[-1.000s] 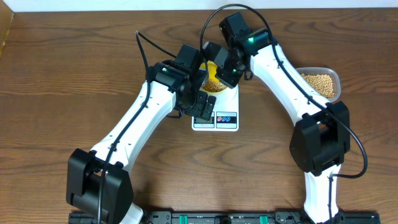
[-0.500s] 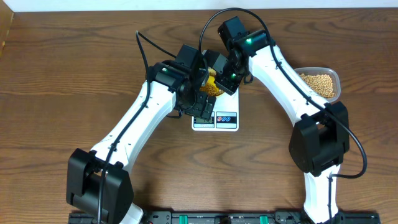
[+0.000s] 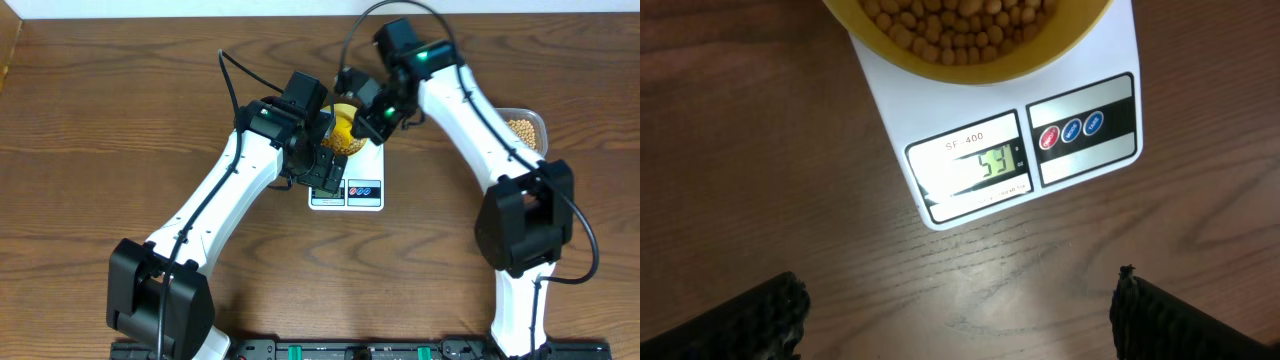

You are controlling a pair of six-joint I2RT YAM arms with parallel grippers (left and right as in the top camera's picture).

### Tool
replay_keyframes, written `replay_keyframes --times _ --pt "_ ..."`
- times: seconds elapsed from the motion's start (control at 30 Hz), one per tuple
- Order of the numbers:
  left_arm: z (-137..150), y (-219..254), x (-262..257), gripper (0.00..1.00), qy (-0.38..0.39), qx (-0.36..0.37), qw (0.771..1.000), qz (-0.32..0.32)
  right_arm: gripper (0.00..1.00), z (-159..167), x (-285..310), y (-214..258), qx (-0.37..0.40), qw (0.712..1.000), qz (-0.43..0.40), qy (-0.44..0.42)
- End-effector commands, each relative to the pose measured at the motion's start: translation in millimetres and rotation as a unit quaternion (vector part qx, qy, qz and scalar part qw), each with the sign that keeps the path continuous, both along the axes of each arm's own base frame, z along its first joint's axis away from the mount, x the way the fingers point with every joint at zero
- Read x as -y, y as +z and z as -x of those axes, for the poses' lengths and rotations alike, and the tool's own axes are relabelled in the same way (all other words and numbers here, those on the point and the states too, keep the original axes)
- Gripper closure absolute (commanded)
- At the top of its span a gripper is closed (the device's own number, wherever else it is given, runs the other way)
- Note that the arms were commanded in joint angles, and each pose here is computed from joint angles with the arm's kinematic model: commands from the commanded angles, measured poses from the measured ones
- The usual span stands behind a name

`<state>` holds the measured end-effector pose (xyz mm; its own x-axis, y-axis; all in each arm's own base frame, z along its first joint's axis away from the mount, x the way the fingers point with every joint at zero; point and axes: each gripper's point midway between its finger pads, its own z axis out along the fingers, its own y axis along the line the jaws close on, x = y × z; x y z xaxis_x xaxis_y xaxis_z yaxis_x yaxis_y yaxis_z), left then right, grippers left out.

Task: Scoop item into bowl and weigh 50g on scale
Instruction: 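Tilt the yellow scoop down into the bowl to pour soybeans, right gripper, then raise the empty scoop and move it right toward the tub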

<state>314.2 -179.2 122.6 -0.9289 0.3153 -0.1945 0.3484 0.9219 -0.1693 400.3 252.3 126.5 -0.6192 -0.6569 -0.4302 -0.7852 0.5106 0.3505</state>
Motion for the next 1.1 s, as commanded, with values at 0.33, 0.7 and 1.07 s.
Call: replay_keyframes --times 0.33,0.7,1.07 --pt "0.3 -3.2 -1.3 0.02 0.004 -0.006 1.0 -0.002 0.99 -7.9 10.3 43.7 -0.091 0.976 -0.191 -0.048" --pt "0.3 -3.2 -1.3 0.02 0.004 -0.006 1.0 -0.002 0.99 -12.0 9.5 57.8 -0.091 0.966 -0.237 -0.043" --pt "0.4 -3.4 -1.3 0.02 0.004 -0.006 1.0 -0.002 0.99 -29.2 20.8 69.7 -0.06 0.959 -0.273 -0.044"
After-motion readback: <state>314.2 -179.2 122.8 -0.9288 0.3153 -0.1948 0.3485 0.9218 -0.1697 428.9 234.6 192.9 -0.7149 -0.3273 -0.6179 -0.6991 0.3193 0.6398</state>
